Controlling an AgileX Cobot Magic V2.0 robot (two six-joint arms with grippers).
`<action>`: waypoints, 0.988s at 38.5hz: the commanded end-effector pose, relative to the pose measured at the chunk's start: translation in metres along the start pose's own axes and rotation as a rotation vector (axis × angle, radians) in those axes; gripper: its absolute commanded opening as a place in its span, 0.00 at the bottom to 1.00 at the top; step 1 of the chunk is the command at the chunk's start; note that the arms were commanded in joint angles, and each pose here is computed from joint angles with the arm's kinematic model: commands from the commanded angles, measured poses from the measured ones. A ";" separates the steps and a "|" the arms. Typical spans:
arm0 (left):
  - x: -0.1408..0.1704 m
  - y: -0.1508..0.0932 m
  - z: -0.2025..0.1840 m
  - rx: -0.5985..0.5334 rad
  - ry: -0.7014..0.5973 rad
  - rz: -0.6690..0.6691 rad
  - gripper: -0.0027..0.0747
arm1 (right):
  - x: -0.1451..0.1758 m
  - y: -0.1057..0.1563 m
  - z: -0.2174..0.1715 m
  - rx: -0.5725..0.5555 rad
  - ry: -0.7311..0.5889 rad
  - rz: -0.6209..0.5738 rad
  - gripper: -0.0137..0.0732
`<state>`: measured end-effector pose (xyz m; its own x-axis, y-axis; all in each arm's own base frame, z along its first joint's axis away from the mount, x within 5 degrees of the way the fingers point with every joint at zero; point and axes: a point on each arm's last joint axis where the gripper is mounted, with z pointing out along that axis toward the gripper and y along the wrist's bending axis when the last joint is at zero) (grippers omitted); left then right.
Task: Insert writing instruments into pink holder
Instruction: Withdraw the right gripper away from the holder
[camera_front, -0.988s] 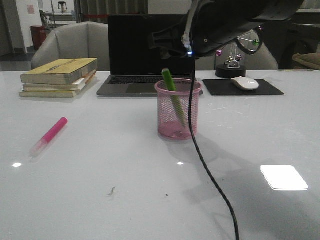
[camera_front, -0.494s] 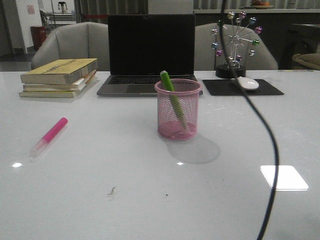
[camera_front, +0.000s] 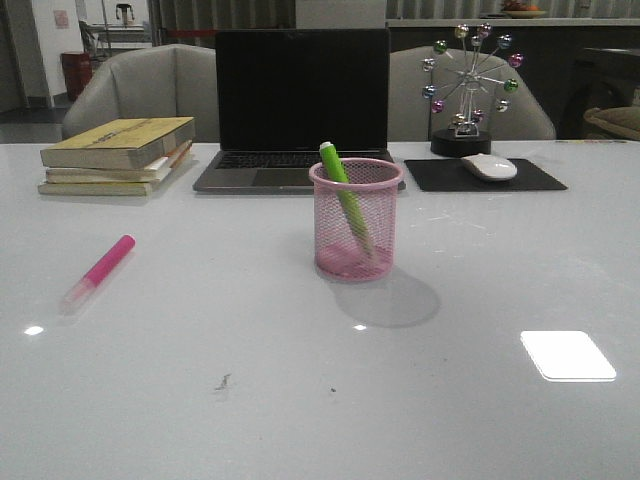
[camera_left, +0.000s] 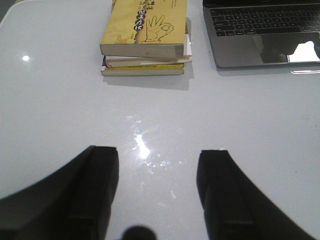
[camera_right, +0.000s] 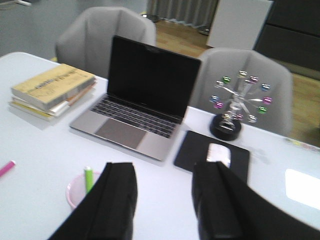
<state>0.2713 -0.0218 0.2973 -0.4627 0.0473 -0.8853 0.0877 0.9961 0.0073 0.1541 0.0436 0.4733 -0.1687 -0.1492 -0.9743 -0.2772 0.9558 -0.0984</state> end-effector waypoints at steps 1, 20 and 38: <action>-0.024 -0.001 -0.009 0.003 -0.143 -0.009 0.59 | -0.006 -0.009 -0.043 0.078 -0.110 -0.013 0.61; -0.022 -0.001 -0.009 0.003 -0.128 -0.008 0.59 | 0.105 -0.017 -0.114 0.317 0.045 0.181 0.61; -0.066 -0.013 -0.009 0.056 -0.104 -0.035 0.59 | 0.115 -0.017 -0.116 0.328 0.060 0.181 0.61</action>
<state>0.2869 -0.0283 0.3277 -0.4645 0.0194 -0.8854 0.0974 0.9948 -0.0293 0.0280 -0.0184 0.3740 -0.3303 0.0462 -0.9428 0.0730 0.9971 0.0233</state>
